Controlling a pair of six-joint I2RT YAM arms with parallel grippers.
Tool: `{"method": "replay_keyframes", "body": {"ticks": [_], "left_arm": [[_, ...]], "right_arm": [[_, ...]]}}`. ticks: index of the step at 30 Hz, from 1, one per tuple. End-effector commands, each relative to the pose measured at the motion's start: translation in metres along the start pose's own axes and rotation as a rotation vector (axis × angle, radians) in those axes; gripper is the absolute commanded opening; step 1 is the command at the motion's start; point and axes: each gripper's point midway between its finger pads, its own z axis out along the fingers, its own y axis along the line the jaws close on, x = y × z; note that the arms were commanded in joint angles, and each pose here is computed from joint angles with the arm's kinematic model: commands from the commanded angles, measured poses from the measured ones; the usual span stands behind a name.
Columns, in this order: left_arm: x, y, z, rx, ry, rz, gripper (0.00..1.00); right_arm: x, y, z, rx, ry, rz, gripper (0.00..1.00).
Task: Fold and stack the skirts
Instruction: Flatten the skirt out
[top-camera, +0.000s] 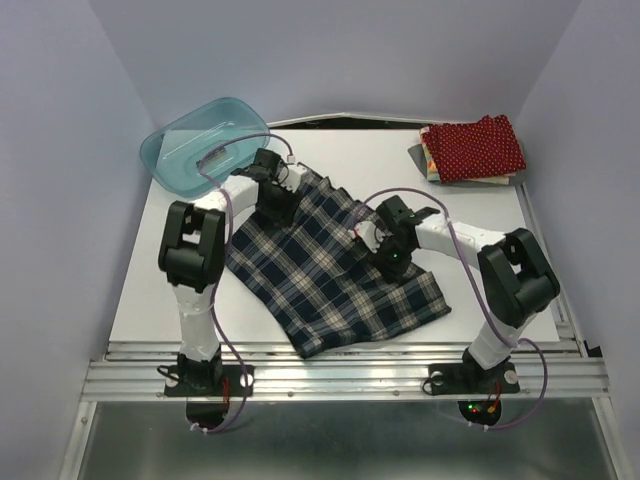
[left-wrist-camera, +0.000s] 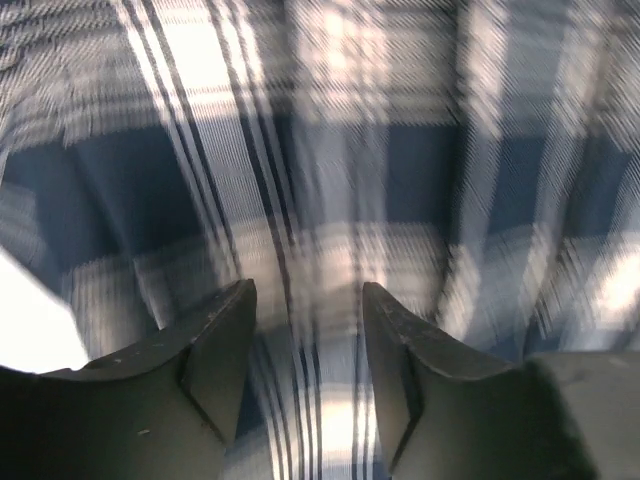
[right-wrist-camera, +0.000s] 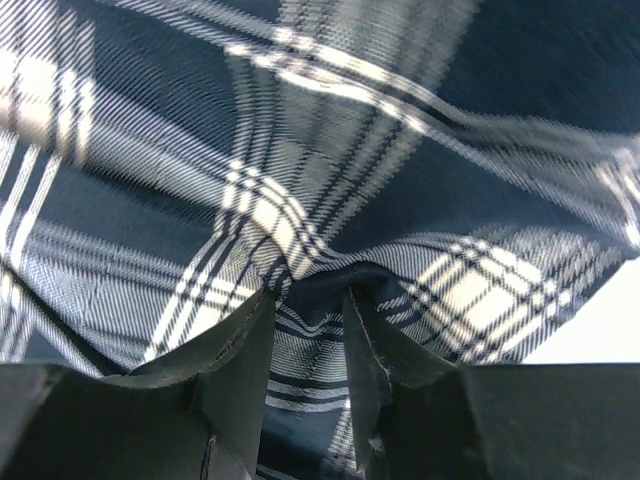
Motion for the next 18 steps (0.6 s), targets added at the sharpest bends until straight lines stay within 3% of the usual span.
{"method": "replay_keyframes", "body": {"ticks": [1, 5, 9, 14, 18], "left_arm": [[-0.018, -0.023, 0.040, 0.141, 0.032, -0.024, 0.56], [-0.061, -0.059, 0.066, 0.198, 0.015, 0.073, 0.55], [-0.070, -0.118, 0.089, 0.305, 0.048, 0.174, 0.55], [-0.088, -0.154, 0.059, 0.414, -0.026, 0.261, 0.57], [-0.103, -0.145, 0.013, 0.398, -0.119, 0.300, 0.61]], "right_arm": [[0.032, 0.090, -0.001, -0.303, 0.124, 0.056, 0.38], [-0.002, 0.125, -0.017, -0.420, 0.029, 0.031, 0.42], [-0.060, 0.131, -0.055, -0.444, -0.160, -0.002, 0.50], [-0.129, 0.093, -0.131, -0.265, -0.394, -0.075, 0.50], [-0.148, 0.006, -0.192, -0.074, -0.604, 0.018, 0.51]]}}
